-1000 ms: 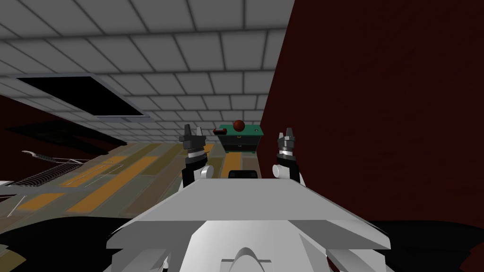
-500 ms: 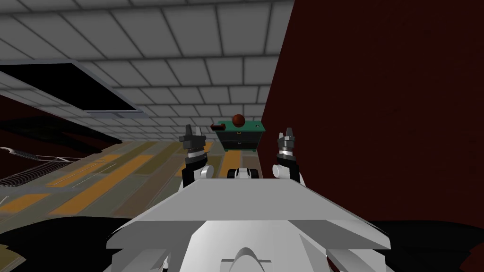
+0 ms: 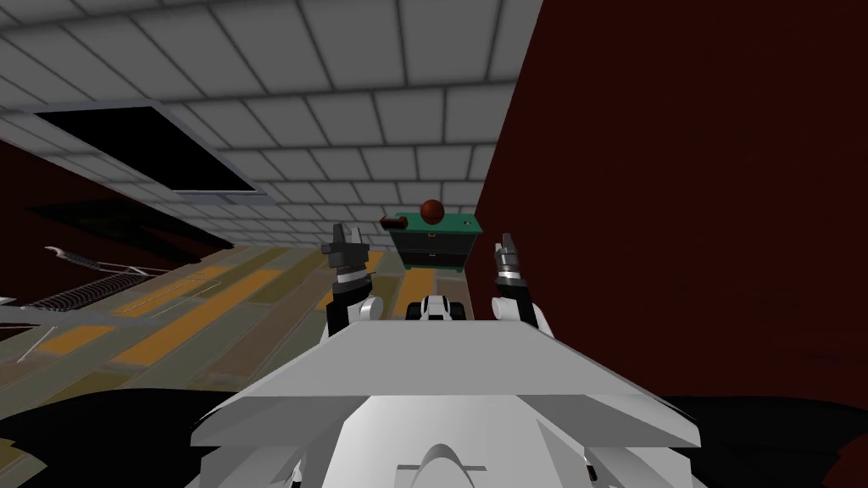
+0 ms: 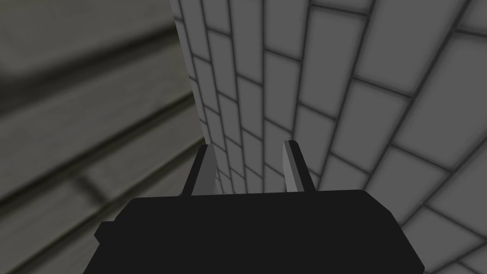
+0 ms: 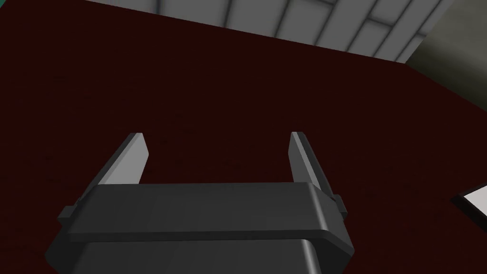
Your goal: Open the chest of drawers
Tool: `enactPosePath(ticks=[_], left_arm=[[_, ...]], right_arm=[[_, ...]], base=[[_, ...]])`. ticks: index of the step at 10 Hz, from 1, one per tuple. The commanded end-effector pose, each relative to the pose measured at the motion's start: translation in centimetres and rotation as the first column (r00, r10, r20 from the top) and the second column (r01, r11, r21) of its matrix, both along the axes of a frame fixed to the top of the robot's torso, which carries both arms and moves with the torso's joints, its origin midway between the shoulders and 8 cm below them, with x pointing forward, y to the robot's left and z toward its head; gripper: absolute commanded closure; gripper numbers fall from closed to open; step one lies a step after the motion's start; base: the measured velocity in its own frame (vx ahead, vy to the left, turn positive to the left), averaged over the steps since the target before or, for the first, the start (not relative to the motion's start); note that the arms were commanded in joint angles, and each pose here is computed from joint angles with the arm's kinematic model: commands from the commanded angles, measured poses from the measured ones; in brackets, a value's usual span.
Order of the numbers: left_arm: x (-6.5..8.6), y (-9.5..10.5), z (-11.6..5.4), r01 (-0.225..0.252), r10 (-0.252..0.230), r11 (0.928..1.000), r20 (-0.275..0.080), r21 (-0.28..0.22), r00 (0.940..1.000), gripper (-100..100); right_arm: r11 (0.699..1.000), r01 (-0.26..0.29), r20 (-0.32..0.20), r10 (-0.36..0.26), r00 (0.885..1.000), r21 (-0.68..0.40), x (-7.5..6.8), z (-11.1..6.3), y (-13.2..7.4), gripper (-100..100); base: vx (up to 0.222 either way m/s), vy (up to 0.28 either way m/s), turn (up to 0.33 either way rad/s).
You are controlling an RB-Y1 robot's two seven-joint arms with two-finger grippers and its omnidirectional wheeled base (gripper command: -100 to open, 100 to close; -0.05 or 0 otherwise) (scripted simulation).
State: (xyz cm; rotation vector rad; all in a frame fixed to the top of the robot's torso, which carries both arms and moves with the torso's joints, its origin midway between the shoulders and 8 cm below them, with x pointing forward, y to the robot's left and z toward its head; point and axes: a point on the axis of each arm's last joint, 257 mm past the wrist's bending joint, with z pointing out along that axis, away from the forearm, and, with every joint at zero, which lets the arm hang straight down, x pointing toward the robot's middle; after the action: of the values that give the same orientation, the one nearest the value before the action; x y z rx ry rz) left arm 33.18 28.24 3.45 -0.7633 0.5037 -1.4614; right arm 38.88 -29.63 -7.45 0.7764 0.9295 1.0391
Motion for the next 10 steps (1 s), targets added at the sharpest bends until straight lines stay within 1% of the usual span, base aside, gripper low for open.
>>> enactPosePath(ticks=[1, 2, 3, 4, 5, 6, 7, 8, 9, 10], left_arm=[[0.0, 0.0, 0.0, 0.000, 0.000, 1.0000, 0.000, 0.000, 1.0000, 0], [0.0, 0.0, 0.0, 0.000, 0.000, 1.0000, 0.000, 0.000, 1.0000, 0], [0.0, 0.0, 0.0, 0.000, 0.000, 1.0000, 0.000, 0.000, 1.0000, 0], [0.0, 0.0, 0.0, 0.000, 0.000, 1.0000, 0.000, 0.000, 1.0000, 0], [0.0, 0.0, 0.0, 0.000, 0.000, 1.0000, 0.000, 0.000, 1.0000, 0], [0.0, 0.0, 0.0, 0.000, 0.000, 1.0000, 0.000, 0.000, 1.0000, 0], [0.0, 0.0, 0.0, 0.000, 0.000, 1.0000, 0.000, 0.000, 1.0000, 0], [0.0, 0.0, 0.0, 0.000, 0.000, 1.0000, 0.000, 0.000, 1.0000, 0], [0.0, 0.0, 0.0, 0.000, 0.000, 1.0000, 0.000, 0.000, 1.0000, 0], [0.0, 0.0, 0.0, 0.000, 0.000, 1.0000, 0.000, 0.000, 1.0000, 0]], right_arm=[[0.995, 0.009, -0.097, -0.019, 0.995, -0.104, 0.5, -2.7, -0.3, -100], [0.987, 0.014, -0.161, -0.039, 0.986, -0.157, 1.0, -4.8, -0.9, -100], [0.985, 0.014, -0.163, -0.042, 0.986, -0.170, 1.0, -4.9, -0.8, -100], [0.975, 0.019, -0.230, -0.071, 0.971, -0.222, 1.3, -7.2, -1.6, -100], [0.971, 0.019, -0.231, -0.076, 0.970, -0.240, 1.3, -7.3, -1.5, -100], [0.957, 0.021, -0.298, -0.112, 0.948, -0.290, 1.5, -9.8, -2.6, -100], [0.950, 0.021, -0.300, -0.119, 0.946, -0.312, 1.5, -9.8, -2.5, -100], [0.933, 0.021, -0.365, -0.161, 0.917, -0.358, 1.5, -12.5, -3.7, -100], [0.923, 0.019, -0.367, -0.172, 0.914, -0.384, 1.5, -12.6, -3.7, -100], [0.904, 0.016, -0.424, -0.215, 0.880, -0.426, 1.3, -15.1, -5.1, -100]], base=[[0.025, 0.000, 0.064], [0.023, 0.005, 0.098], [0.019, 0.005, 0.097], [0.022, 0.004, 0.211], [0.020, 0.002, 0.065], [0.027, 0.009, 0.159], [0.025, 0.005, 0.086], [0.030, 0.004, 0.167], [0.027, 0.001, 0.096], [0.030, 0.002, 0.190]])
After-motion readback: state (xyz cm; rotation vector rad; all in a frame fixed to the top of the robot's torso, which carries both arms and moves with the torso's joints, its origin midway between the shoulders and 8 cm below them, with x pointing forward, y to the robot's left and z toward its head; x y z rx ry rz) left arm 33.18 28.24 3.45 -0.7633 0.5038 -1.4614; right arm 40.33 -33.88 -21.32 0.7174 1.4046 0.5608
